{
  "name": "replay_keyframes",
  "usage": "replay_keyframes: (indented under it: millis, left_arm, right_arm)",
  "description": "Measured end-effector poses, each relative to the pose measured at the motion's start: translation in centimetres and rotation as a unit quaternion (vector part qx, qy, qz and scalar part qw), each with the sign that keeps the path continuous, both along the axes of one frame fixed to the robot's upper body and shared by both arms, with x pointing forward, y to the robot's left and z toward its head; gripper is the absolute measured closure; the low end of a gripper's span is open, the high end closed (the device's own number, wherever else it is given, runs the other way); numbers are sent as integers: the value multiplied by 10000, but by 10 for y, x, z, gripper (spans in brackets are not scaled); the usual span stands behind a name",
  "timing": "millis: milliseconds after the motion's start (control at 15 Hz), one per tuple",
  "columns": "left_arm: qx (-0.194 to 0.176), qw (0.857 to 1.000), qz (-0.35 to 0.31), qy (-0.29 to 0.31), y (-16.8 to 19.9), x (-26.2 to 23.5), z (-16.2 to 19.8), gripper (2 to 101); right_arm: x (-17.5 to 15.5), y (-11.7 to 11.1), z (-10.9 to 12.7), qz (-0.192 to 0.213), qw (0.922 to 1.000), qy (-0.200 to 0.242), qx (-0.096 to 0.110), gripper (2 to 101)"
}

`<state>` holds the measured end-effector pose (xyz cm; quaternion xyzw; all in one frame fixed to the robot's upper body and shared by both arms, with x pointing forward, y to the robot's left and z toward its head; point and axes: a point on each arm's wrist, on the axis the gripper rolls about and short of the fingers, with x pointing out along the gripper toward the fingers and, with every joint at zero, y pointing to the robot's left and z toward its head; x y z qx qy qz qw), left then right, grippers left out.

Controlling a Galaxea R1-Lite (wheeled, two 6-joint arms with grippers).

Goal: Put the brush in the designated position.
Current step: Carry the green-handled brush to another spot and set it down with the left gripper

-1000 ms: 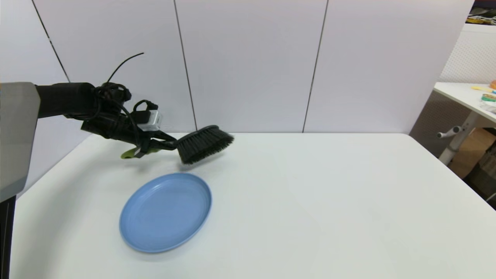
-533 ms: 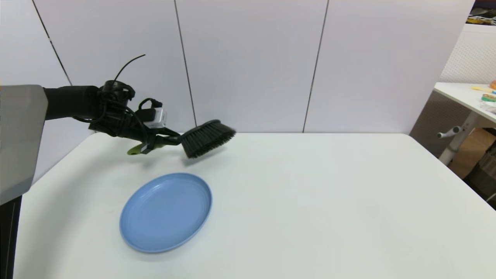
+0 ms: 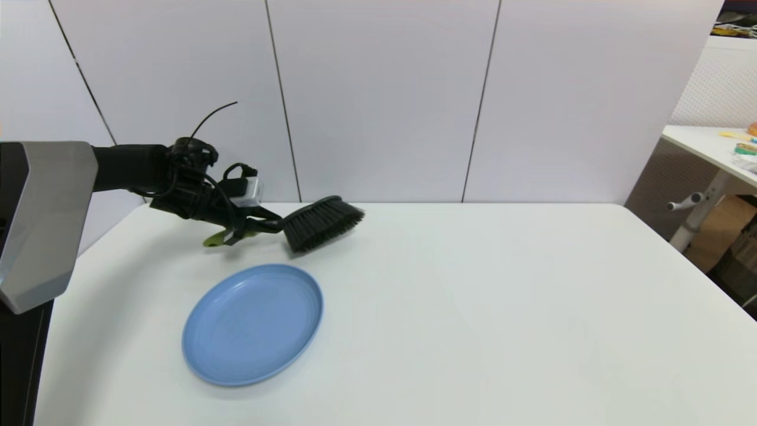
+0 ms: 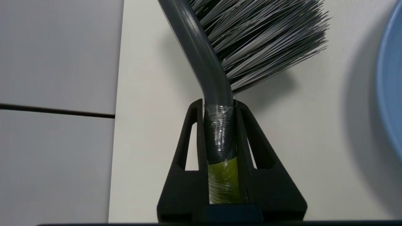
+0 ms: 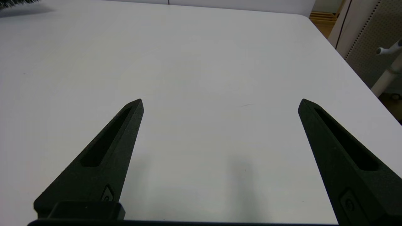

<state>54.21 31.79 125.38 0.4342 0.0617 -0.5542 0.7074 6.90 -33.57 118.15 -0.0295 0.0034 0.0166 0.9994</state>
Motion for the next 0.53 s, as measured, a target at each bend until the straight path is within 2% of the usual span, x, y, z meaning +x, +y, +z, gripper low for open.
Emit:
replay_keyframes:
  millis: [533]
  left_arm:
    - [-7, 9999, 9, 115, 0, 3, -10, 860]
  right_arm:
    - [0, 0, 0, 1, 10000, -1, 0, 50]
